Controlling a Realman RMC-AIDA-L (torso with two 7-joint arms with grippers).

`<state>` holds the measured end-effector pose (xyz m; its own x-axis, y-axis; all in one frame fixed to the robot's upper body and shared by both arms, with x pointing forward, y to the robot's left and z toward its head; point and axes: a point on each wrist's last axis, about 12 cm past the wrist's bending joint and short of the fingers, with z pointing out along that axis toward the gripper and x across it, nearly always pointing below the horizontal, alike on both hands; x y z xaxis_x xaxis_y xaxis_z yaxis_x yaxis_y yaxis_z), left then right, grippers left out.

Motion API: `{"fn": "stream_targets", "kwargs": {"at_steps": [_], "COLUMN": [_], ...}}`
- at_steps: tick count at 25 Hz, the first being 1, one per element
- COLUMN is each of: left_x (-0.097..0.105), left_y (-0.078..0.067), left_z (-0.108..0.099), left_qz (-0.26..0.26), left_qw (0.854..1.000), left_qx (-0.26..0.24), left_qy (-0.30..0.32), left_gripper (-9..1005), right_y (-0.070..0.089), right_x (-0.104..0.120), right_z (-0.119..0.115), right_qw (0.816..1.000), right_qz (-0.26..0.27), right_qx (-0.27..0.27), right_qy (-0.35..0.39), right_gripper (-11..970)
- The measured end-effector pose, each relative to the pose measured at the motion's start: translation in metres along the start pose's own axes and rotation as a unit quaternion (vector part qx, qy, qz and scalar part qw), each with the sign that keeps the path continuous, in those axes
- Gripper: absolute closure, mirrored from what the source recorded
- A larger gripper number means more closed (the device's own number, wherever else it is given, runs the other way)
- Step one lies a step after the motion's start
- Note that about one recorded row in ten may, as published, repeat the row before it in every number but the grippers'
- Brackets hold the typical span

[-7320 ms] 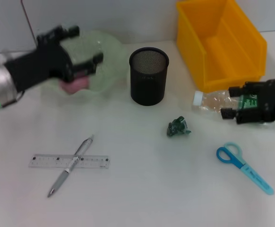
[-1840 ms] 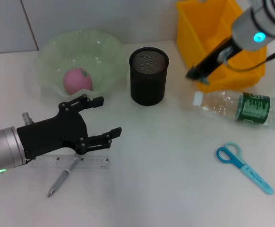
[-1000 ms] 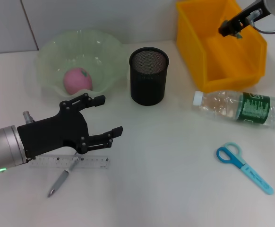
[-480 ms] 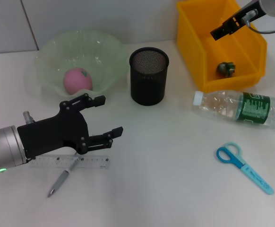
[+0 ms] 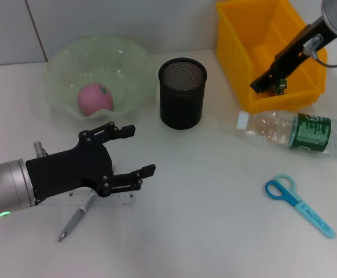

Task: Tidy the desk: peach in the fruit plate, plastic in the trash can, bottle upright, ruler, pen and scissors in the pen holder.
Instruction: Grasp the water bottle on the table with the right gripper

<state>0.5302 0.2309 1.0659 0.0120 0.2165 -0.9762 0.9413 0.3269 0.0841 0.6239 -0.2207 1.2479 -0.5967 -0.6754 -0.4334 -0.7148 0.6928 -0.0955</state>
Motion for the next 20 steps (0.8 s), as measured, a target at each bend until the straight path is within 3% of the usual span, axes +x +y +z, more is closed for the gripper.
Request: {"fn": "stream_targets", "kwargs": {"at_steps": [20], "left_x": [0.0], "left_y": [0.002], "left_z": [-0.001], "left_qz": [-0.003], "left_qw": [1.0], "left_qx": [-0.008], "left_qy": [0.0], "left_gripper": [137], "right_y": [-0.014], "right_x": [0.038], "right_z": [0.012], "right_qw": [0.996], "right_qz": [-0.01], "right_qx": [0.011], "right_qy": [0.089], "right_gripper": [110]}}
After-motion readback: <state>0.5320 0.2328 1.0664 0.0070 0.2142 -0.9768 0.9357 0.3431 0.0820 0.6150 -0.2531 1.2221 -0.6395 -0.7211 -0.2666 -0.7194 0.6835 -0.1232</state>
